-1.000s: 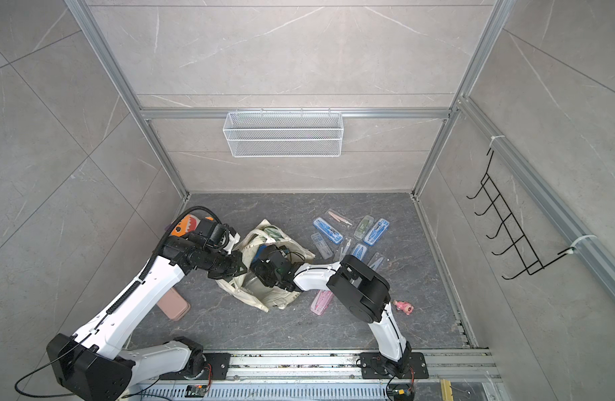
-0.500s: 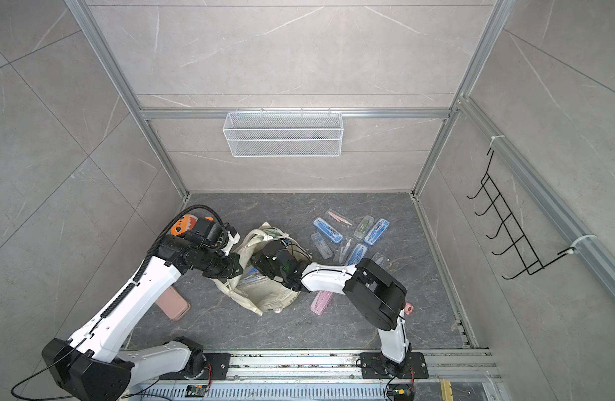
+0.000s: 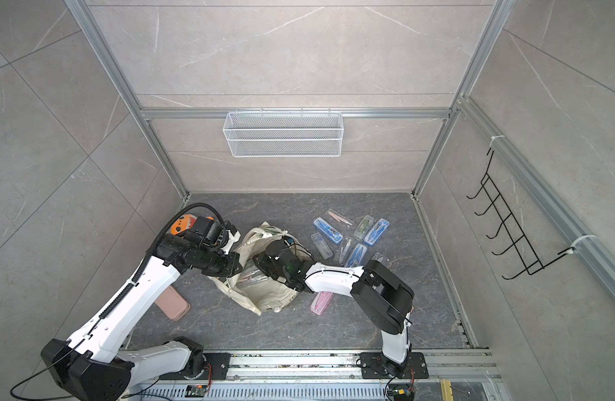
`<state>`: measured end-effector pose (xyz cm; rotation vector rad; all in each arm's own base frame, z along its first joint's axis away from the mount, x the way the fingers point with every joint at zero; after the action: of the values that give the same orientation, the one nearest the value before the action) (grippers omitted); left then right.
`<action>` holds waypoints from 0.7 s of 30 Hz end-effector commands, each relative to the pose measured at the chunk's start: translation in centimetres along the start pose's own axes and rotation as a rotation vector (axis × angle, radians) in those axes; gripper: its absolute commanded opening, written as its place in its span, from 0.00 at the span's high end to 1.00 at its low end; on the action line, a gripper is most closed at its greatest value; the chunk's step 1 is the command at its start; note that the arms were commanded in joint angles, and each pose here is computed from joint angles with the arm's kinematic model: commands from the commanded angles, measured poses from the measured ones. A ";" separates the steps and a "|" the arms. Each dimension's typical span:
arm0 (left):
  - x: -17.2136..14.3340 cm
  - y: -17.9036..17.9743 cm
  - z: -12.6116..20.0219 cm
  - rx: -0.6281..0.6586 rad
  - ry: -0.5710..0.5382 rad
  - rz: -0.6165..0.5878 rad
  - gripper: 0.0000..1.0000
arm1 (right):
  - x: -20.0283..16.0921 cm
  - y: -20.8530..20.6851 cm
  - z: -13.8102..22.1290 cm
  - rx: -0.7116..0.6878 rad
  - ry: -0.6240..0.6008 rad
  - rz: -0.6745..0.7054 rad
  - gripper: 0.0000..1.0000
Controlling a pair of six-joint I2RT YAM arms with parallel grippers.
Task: Take out the compass set from the canvas bag
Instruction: Pick up the compass set from the canvas bag.
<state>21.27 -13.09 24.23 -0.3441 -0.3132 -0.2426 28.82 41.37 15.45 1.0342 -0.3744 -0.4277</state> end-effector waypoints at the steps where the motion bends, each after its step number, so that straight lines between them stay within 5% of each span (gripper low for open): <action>1: 0.6 -0.4 1.5 -0.002 -0.058 -0.018 1.00 | 0.6 0.0 0.7 0.001 -0.017 0.000 0.85; 13: 2.2 0.7 1.3 0.103 -0.039 0.071 1.00 | 2.9 2.6 11.2 -0.149 -0.102 0.260 0.88; 21: 3.6 0.7 0.7 0.107 -0.035 0.094 1.00 | 5.4 3.6 17.9 -0.121 -0.076 0.366 0.88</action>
<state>23.90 -13.04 24.92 -0.2671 -0.3131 -0.1514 26.43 28.91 27.84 0.8830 -0.6099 -0.2510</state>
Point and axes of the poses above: each gripper's point midway between its finger pads, its own z axis back along the fingers, its own y axis along the line the jaws close on, x = y × z, the point moved 4 cm from there along z, back along the fingers, and after that the axes turned 2 degrees about -z, right-handed, at the moved point
